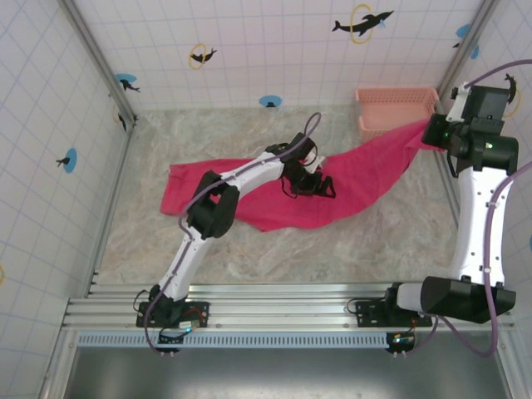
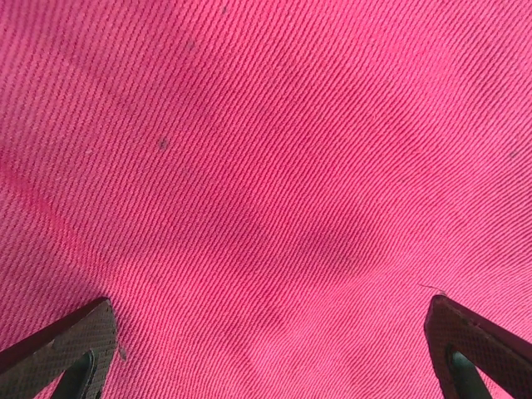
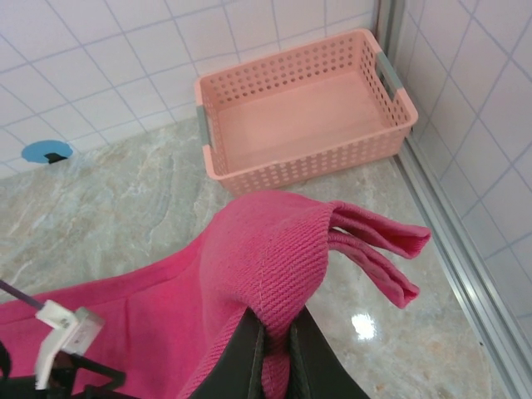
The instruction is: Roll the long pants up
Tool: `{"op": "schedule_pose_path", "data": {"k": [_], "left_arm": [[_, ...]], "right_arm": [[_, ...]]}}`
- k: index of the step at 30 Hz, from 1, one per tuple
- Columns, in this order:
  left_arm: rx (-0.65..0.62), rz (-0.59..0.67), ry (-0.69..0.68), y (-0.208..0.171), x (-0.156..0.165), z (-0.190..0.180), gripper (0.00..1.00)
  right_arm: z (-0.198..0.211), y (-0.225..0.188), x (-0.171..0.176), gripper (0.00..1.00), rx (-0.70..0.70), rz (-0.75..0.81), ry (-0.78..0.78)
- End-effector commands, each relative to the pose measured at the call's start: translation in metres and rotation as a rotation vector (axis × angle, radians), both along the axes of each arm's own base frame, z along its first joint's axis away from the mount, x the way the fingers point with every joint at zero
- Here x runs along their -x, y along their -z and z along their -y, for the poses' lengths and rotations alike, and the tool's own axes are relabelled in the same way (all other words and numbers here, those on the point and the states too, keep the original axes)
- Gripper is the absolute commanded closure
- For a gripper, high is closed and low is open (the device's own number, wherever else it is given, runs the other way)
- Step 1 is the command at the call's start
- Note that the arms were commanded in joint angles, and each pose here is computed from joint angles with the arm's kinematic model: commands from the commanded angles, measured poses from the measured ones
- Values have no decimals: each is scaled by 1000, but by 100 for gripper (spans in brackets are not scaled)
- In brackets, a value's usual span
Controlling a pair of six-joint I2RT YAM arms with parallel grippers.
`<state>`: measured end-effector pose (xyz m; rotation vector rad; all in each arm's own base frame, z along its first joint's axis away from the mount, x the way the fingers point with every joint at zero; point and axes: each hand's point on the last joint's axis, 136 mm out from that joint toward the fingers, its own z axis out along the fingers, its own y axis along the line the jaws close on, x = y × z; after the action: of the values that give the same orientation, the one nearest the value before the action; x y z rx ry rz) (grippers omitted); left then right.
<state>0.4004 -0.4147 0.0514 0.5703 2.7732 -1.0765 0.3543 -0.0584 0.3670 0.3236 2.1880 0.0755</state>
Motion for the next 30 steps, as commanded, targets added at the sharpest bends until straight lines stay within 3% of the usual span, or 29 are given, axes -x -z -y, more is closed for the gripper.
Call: {"op": "schedule_pose_path", "data": {"k": [1, 4, 8, 12, 15, 18, 22, 27, 30], "left_arm": [[35, -60, -35, 8, 4, 20, 3], [74, -27, -77, -19, -10, 6, 2], [161, 71, -170, -91, -41, -47, 3], [168, 200, -341, -155, -72, -153, 2], [49, 313, -461, -182, -75, -239, 2], [-136, 358, -587, -179, -62, -322, 2], [-322, 304, -716, -142, -29, -403, 2], [-389, 189, -798, -92, -4, -448, 3], [-302, 115, -860, -70, 1, -457, 2]], "right_arm": [[-7, -40, -9, 100, -6, 108, -47], [-26, -51, -13, 100, -18, 125, -107], [-65, -64, -15, 100, -15, 158, -190], [-112, -69, -18, 100, -31, 186, -283], [-151, -70, -22, 100, -45, 207, -356], [-195, -69, -28, 100, -70, 227, -438], [-257, -60, -36, 100, -86, 222, -556], [-326, -47, -42, 100, -121, 204, -677], [-370, -36, -48, 100, -134, 183, -749]]}}
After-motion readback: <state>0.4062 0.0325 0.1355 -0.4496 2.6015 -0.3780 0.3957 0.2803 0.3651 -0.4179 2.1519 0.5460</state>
